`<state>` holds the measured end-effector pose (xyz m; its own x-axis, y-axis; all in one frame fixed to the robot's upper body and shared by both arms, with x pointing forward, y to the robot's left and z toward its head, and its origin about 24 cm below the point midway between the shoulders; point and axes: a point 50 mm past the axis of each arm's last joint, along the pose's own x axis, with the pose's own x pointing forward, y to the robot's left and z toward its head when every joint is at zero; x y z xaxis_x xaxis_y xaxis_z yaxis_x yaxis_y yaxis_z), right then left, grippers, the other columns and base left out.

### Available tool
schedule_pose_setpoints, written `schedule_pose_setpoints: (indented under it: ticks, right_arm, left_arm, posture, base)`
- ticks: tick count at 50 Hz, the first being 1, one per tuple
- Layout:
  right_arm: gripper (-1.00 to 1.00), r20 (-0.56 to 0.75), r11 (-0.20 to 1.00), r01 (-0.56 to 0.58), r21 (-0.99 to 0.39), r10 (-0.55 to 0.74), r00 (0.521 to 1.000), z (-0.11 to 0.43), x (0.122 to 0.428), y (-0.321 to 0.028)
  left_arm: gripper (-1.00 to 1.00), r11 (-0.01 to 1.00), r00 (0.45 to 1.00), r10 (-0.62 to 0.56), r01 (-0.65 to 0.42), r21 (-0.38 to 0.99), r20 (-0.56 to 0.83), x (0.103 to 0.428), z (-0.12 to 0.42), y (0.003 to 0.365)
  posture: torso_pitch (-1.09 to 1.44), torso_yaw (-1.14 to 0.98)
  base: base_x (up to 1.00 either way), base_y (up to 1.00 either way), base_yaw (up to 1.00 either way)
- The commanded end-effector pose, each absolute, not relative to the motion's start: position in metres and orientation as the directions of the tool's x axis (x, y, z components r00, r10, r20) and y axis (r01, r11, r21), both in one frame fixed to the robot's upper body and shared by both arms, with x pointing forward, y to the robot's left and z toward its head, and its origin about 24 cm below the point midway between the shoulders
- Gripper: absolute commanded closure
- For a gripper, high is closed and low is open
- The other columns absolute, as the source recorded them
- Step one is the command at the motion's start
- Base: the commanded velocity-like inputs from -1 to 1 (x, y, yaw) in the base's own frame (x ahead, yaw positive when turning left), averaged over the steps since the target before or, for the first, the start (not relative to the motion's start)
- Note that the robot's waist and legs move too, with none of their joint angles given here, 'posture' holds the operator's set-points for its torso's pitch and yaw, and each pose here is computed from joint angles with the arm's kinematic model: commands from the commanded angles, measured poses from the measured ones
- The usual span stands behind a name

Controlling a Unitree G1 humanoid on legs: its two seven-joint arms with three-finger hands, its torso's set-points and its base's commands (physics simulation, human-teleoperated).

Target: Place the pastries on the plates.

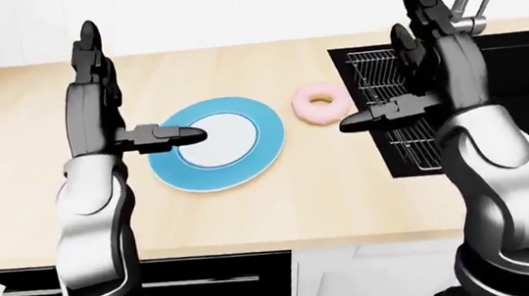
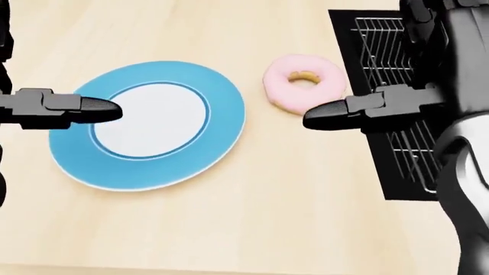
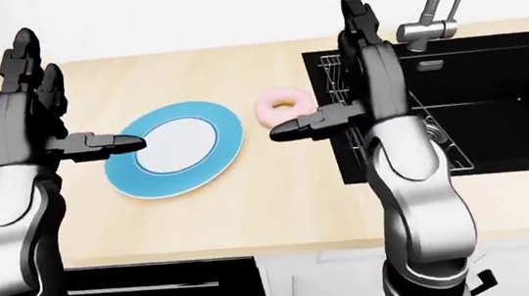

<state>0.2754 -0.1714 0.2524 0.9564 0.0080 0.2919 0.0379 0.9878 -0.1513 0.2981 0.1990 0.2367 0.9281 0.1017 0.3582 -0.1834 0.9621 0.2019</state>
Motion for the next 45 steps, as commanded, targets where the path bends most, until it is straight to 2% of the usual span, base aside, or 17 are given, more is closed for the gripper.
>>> schedule_pose_setpoints:
  ticks: [1, 7, 20, 32, 45]
  right_arm:
    - [-1.0, 0.326, 0.984, 0.051, -0.169, 0.007, 0.945, 0.265, 0.275, -0.171]
    - [-1.0, 0.257, 0.958, 0.047, -0.282, 0.028, 0.966, 0.281, 0.297, -0.167]
    - [-1.0, 0.189, 0.908, 0.012, -0.419, 0.074, 0.979, 0.308, 0.35, -0.157]
    - [-1.0, 0.053, 0.751, -0.048, -0.659, 0.11, 0.993, 0.306, 0.403, -0.152]
    - [-1.0, -0.074, 0.69, -0.163, -0.705, 0.157, 0.985, 0.274, 0.426, -0.143]
  left_arm:
    - [-1.0, 0.959, 0.898, 0.1, -0.202, 0.199, 0.429, 0.293, 0.251, 0.199]
    - [-1.0, 0.959, 0.898, 0.103, -0.204, 0.198, 0.428, 0.293, 0.25, 0.199]
    - [-1.0, 0.958, 0.898, 0.107, -0.208, 0.196, 0.428, 0.293, 0.249, 0.2]
    - [-1.0, 0.959, 0.894, 0.106, -0.208, 0.194, 0.435, 0.289, 0.255, 0.202]
    - [-1.0, 0.957, 0.894, 0.114, -0.216, 0.192, 0.434, 0.29, 0.253, 0.203]
  posture:
    - [0.0, 0.0]
    - [0.0, 0.0]
    - [0.0, 0.0]
    - [0.0, 0.0]
    - [0.0, 0.0]
  base:
    - [0.0, 0.0, 0.0]
    - [0.0, 0.0, 0.0]
    - [0.0, 0.0, 0.0]
    - [0.0, 0.0, 0.0]
    - [0.0, 0.0, 0.0]
